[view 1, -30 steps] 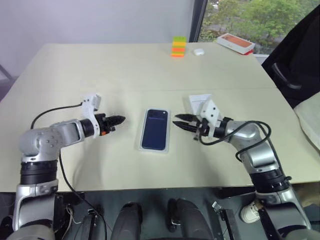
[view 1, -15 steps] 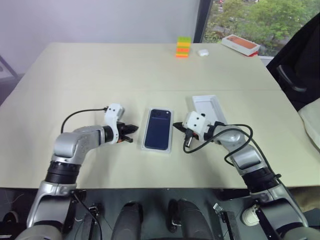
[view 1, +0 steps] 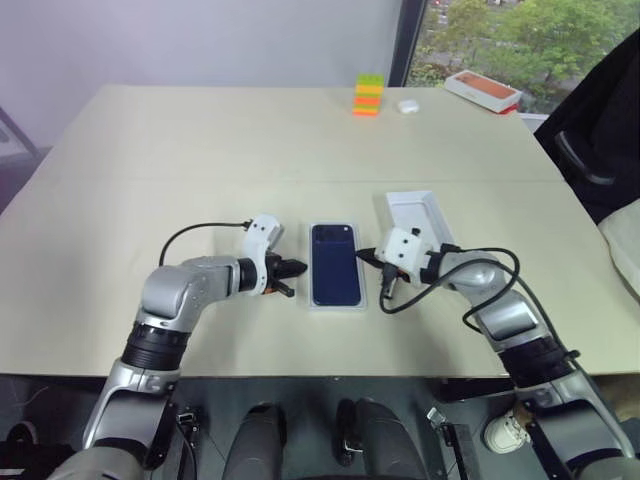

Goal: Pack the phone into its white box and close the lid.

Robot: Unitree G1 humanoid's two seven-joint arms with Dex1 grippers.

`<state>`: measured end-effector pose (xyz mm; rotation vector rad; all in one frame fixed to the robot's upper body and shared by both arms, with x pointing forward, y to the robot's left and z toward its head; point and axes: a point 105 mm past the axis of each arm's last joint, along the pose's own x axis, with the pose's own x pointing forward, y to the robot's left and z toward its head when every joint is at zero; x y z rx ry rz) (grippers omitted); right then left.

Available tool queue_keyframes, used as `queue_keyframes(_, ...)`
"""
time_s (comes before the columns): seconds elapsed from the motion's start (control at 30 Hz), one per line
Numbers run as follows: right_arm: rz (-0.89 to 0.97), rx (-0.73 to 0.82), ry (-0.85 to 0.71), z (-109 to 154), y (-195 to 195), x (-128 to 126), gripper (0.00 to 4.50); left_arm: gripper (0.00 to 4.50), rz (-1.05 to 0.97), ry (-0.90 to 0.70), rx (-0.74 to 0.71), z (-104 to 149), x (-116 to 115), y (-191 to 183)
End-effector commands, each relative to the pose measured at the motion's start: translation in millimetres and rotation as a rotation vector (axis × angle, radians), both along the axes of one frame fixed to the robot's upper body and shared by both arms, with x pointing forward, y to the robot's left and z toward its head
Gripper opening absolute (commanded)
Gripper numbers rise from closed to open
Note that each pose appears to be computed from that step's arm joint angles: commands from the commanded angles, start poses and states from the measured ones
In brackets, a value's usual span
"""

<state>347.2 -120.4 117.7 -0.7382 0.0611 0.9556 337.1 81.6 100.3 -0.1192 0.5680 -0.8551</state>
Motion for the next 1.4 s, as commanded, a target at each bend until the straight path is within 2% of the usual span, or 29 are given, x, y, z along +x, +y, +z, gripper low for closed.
queue_keyframes(0.03,-0.032,0.005,0.005,0.9,-11.2,1.4,0.03,0.00,-0.051,-0.010,-0.007,3.0,-6.3,-13.3)
queue_keyframes(0.13,-0.044,0.044,0.014,8.4,-15.3,2.2,0.03,0.00,-0.041,-0.004,-0.009,2.2,-5.8,-10.0)
queue_keyframes(0.27,-0.029,-0.073,0.002,-8.8,-22.1,-1.2,0.03,0.00,-0.002,-0.031,0.011,2.5,1.1,-0.6)
queue_keyframes(0.5,-0.005,-0.111,0.014,-18.7,-24.1,-6.9,0.03,0.00,0.001,-0.047,0.016,2.3,1.7,-0.8)
queue_keyframes(0.57,0.013,-0.044,0.064,-16.8,-19.2,-12.5,0.03,0.00,-0.002,-0.046,0.020,-0.5,0.9,-1.3)
queue_keyframes(0.67,0.084,-0.042,0.072,-13.6,-11.9,-25.0,0.03,0.00,-0.026,-0.041,0.002,-0.6,-1.7,-9.2)
queue_keyframes(0.87,0.041,-0.062,0.051,-9.0,-22.3,-18.5,0.03,0.00,-0.042,-0.025,-0.023,1.0,-3.8,-18.1)
queue_keyframes(1.1,0.042,-0.064,0.047,-8.3,-21.6,-18.6,0.03,0.00,-0.021,-0.042,-0.008,2.7,0.4,-7.2)
queue_keyframes(1.27,0.029,-0.047,0.039,1.9,-26.3,-14.6,0.03,0.00,-0.011,-0.085,0.014,6.5,0.8,1.0)
queue_keyframes(1.4,0.006,0.071,0.035,33.8,-31.8,-10.0,0.03,0.00,-0.008,-0.173,0.006,26.3,0.8,25.0)
